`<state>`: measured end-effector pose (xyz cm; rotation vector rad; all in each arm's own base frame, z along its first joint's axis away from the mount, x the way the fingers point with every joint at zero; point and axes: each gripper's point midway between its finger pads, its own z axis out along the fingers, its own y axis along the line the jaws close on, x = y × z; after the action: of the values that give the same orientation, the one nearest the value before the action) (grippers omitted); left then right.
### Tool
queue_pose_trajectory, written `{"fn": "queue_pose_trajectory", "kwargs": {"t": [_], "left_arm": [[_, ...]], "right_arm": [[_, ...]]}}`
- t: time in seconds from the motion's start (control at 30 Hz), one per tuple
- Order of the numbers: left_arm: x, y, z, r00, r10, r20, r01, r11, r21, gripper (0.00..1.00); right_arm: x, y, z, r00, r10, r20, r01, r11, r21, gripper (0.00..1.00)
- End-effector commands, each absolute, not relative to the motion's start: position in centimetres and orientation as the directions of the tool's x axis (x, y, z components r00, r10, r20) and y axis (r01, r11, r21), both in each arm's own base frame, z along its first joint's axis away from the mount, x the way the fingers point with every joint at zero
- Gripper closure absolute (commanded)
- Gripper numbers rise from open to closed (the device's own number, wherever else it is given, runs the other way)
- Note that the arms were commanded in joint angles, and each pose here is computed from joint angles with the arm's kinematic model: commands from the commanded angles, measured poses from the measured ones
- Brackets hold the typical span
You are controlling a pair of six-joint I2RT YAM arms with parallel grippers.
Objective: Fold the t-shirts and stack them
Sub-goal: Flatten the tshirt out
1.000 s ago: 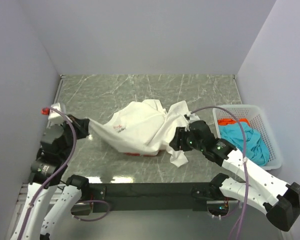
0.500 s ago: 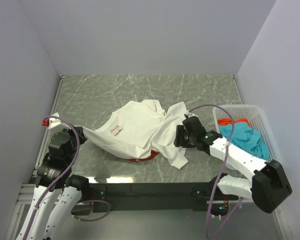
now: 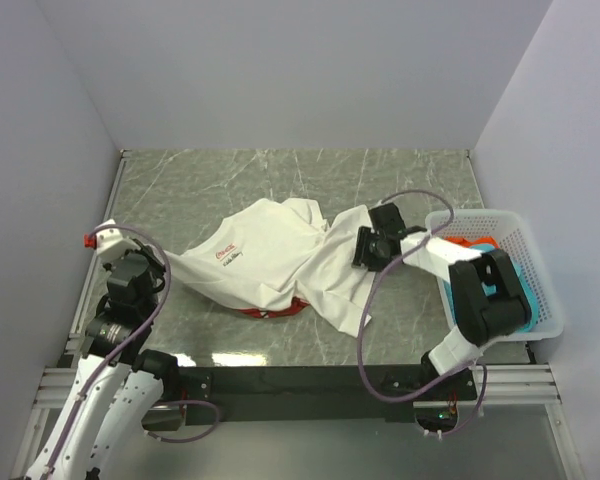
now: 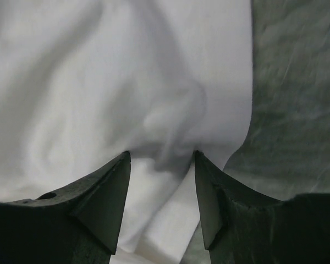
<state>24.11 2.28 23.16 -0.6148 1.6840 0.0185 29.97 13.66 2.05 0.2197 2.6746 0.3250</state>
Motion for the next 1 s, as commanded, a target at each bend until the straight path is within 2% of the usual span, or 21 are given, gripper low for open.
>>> {"fn": "queue_pose_trajectory", "kwargs": {"t": [0.0, 0.1, 0.17, 0.2, 0.4, 0.47, 0.6, 0.63, 0.7, 0.73, 0.77, 0.83, 0.97], "left_arm": [[25.3, 3.3, 25.5, 0.024, -0.35, -0.936, -0.423, 0.845, -0.327, 1.0], [26.1, 3.3, 25.5, 0.017, -0.329, -0.944, -0.423, 0.853, -0.305, 1.0], [26.2, 3.3, 25.2, 0.01, -0.331, -0.944, -0.423, 0.854, -0.304, 1.0], [26.2, 3.4, 24.7, 0.004, -0.332, -0.943, -0.428, 0.852, -0.302, 1.0], [26.0, 2.0, 24.4, 0.0, -0.369, -0.93, -0.343, 0.873, -0.346, 1.0], [25.8, 1.3, 24.6, -0.01, -0.365, -0.931, -0.295, 0.89, -0.346, 1.0], [25.1, 0.9, 24.5, -0.014, -0.36, -0.933, -0.262, 0.902, -0.344, 1.0], [24.9, 1.0, 24.6, -0.007, -0.364, -0.931, -0.26, 0.9, -0.35, 0.99], [24.7, 0.9, 24.7, -0.005, -0.366, -0.93, -0.255, 0.9, -0.353, 1.0], [24.8, 0.8, 24.7, -0.006, -0.366, -0.931, -0.25, 0.902, -0.353, 0.99], [24.8, 0.8, 24.6, -0.01, -0.367, -0.93, -0.247, 0.902, -0.353, 1.0], [25.0, 0.5, 24.4, -0.028, -0.362, -0.932, -0.238, 0.908, -0.345, 1.0], [25.3, 0.4, 24.3, -0.042, -0.356, -0.933, -0.242, 0.91, -0.337, 0.99]], "right_arm": [[33.7, 12.5, 1.5, -0.883, 0.237, -0.405, 0.142, 0.958, 0.249, 0.43], [36.4, 12.1, 1.2, -0.882, 0.267, -0.388, 0.177, 0.951, 0.252, 0.43], [39.1, 12.1, 2.4, -0.86, 0.297, -0.416, 0.199, 0.944, 0.263, 0.44], [39.4, 11.9, 1.8, -0.867, 0.302, -0.398, 0.218, 0.945, 0.243, 0.47], [45.7, 9.6, 5.0, -0.782, 0.364, -0.506, 0.278, 0.93, 0.239, 0.6], [46.7, 9.2, 6.7, -0.768, 0.329, -0.55, 0.249, 0.944, 0.217, 0.6], [44.0, 10.3, 9.1, -0.781, 0.264, -0.567, 0.174, 0.963, 0.208, 0.49], [41.8, 10.1, 7.5, -0.806, 0.255, -0.535, 0.175, 0.965, 0.195, 0.48], [39.8, 10.5, 9.1, -0.784, 0.259, -0.564, 0.15, 0.961, 0.232, 0.45], [37.4, 10.1, 7.2, -0.81, 0.265, -0.523, 0.165, 0.959, 0.23, 0.44], [36.4, 10.2, 8.0, -0.8, 0.268, -0.537, 0.153, 0.956, 0.25, 0.43], [33.7, 10.4, 6.3, -0.834, 0.26, -0.487, 0.139, 0.953, 0.27, 0.42], [30.6, 10.6, 4.6, -0.865, 0.243, -0.44, 0.117, 0.949, 0.294, 0.4]]}}
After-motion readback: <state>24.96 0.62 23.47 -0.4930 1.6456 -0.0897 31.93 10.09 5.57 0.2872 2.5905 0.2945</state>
